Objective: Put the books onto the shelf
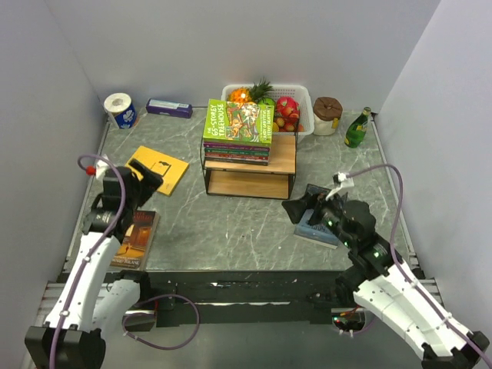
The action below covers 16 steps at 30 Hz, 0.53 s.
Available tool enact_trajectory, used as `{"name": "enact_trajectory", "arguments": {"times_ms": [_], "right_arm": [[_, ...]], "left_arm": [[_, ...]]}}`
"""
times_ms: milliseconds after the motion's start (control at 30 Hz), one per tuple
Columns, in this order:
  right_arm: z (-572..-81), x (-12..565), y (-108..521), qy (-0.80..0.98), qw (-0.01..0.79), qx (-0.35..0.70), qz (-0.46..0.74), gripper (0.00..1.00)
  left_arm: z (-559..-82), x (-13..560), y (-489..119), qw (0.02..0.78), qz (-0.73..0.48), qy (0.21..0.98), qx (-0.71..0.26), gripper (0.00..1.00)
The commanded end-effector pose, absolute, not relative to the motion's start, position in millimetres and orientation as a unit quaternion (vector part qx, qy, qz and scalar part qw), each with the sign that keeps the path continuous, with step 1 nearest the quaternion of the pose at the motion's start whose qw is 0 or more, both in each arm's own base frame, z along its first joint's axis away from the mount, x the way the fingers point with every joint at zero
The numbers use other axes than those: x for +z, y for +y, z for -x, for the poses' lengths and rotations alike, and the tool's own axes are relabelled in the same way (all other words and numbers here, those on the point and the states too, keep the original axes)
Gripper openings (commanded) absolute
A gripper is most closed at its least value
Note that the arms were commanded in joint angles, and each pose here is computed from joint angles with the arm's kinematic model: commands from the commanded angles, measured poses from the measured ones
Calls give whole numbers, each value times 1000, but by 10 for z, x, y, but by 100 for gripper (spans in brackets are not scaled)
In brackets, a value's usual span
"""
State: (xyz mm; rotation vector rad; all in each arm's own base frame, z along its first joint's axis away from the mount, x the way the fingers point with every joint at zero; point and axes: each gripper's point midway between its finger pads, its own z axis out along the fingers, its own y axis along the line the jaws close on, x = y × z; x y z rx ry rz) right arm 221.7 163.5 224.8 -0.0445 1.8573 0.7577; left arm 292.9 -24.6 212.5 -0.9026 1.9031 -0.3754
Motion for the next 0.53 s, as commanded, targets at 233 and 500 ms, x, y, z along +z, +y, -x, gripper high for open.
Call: {"name": "enact_trajectory", "arguments": {"times_ms": [233, 500], "right_arm": [[-1938, 1597, 1454, 820, 487, 298, -30, 99], [-1911, 1680, 1405, 814, 497, 299, -35, 99]], "left_arm": [[-2630, 2154, -741, 481, 264, 799, -245, 96], [-2590, 2030, -576, 462, 287, 818, -189, 96]]}}
